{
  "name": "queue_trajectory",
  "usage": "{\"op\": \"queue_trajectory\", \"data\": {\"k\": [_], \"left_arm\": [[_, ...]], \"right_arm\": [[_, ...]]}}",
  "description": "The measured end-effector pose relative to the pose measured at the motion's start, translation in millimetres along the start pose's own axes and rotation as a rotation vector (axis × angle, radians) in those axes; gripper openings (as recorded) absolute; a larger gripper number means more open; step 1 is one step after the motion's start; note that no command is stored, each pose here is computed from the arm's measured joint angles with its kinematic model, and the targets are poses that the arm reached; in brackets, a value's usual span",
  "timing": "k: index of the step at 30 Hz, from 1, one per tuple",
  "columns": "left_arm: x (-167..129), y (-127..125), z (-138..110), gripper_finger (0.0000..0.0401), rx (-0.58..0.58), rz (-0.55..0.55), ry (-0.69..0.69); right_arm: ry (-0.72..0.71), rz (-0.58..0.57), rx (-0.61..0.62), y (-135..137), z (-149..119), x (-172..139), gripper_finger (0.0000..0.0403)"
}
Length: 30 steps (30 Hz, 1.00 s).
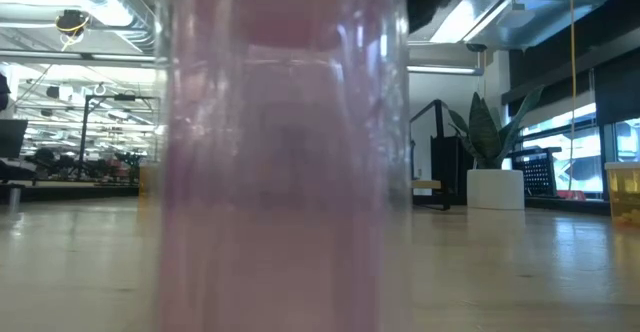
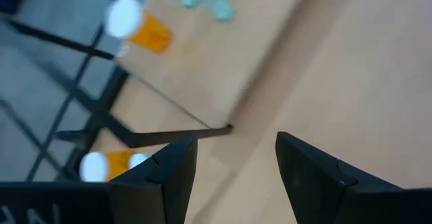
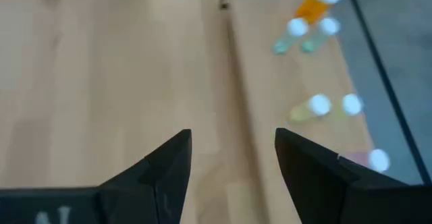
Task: Pick and place medicine bottles onto shelf by color
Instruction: Put the right orange pill bottle on the shelf aligned with the other orange pill bottle
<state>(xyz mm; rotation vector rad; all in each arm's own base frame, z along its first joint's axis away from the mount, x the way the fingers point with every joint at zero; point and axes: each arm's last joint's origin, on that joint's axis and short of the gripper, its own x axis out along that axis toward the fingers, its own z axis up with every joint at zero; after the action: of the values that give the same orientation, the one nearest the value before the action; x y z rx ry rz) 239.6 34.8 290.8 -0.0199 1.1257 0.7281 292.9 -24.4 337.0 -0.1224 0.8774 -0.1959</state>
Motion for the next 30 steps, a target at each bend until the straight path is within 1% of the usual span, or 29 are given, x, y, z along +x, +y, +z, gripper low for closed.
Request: {"op": "queue_trajectory", "data": {"k": [4, 9, 12, 14, 19, 23, 26, 28, 30], "left_arm": [[-4, -8, -3, 0.0194, 0.044, -0.088, 0.017], [-9, -17, -6, 0.0194, 0.081, -0.134, 0.013], [-13, -24, -9, 0.0194, 0.099, -0.164, 0.012], [-16, -28, -11, 0.0194, 0.081, -0.204, 0.022], [-26, -45, -20, 0.0194, 0.042, -0.346, 0.075], [-35, -57, -28, 0.0194, 0.005, -0.390, 0.094], [-41, -65, -33, 0.0194, -0.044, -0.446, 0.139], [-46, -70, -38, 0.0194, -0.102, -0.485, 0.183], [-50, -75, -42, 0.0194, -0.160, -0.492, 0.205]], "right_arm": [[0.033, 0.036, 0.016, 15, -5, -11, 0.0216], [0.080, 0.065, 0.081, 32, -11, -18, 0.0216], [0.145, 0.076, 0.094, 41, -18, -21, 0.0216], [0.181, 0.084, 0.078, 46, -22, -24, 0.0216], [0.252, 0.096, 0.037, 54, -32, -32, 0.0216], [0.282, 0.113, -0.038, 58, -37, -40, 0.0216], [0.311, 0.173, -0.054, 62, -41, -45, 0.0216], [0.320, 0.221, -0.078, 65, -43, -49, 0.0216], [0.328, 0.243, -0.119, 68, -45, -52, 0.0216]]}}
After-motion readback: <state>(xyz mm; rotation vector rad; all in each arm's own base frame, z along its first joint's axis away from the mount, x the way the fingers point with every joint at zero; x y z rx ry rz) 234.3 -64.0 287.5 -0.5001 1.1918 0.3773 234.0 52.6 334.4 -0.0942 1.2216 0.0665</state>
